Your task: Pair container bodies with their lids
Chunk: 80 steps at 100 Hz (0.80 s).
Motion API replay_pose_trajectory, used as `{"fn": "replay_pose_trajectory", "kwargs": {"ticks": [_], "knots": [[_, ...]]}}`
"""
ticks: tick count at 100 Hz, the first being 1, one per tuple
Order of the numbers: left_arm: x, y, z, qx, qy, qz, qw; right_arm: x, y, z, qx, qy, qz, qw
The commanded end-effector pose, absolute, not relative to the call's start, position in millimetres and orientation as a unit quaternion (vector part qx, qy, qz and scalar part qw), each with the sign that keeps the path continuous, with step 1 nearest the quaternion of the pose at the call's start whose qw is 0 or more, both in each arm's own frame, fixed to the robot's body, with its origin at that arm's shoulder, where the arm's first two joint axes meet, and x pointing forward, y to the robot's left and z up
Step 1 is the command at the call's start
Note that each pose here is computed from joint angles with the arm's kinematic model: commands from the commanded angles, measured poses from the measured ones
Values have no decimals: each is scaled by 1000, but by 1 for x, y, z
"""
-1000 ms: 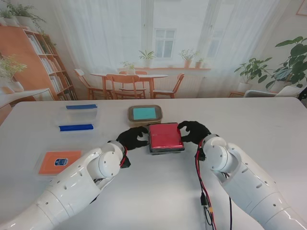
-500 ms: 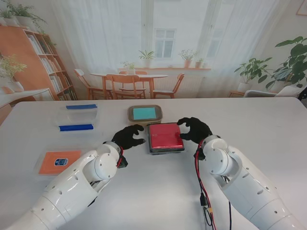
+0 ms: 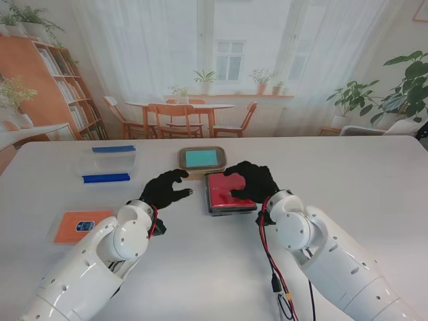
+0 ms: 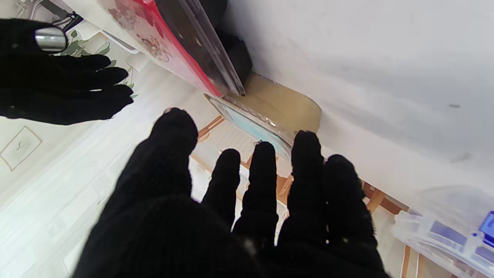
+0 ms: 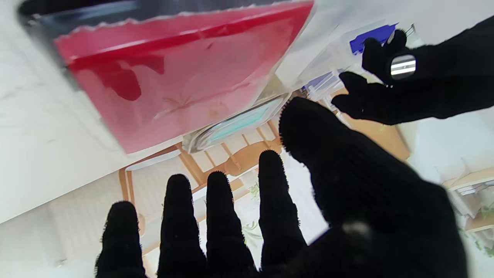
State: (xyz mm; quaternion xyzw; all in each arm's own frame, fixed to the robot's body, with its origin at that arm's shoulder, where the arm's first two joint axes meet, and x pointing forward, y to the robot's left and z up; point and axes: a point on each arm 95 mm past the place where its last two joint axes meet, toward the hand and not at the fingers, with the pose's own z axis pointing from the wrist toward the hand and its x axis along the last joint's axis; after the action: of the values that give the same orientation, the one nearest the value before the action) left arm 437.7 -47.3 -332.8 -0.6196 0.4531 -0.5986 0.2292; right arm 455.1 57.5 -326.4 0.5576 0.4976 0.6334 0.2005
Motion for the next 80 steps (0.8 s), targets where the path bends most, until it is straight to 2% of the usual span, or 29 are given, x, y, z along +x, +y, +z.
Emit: {"fn": "replay_pose_trajectory", "kwargs": {"ticks": [1, 40, 80], "knots": [[431, -42, -336, -618, 455, -598, 232, 455, 69, -323, 546, 512, 636, 187], [411, -19, -331, -613, 444, -604, 251, 458, 93, -335, 478, 599, 614, 187], [409, -18, -330, -615, 441, -604, 250, 467, 97, -347, 473, 627, 589, 189]]}}
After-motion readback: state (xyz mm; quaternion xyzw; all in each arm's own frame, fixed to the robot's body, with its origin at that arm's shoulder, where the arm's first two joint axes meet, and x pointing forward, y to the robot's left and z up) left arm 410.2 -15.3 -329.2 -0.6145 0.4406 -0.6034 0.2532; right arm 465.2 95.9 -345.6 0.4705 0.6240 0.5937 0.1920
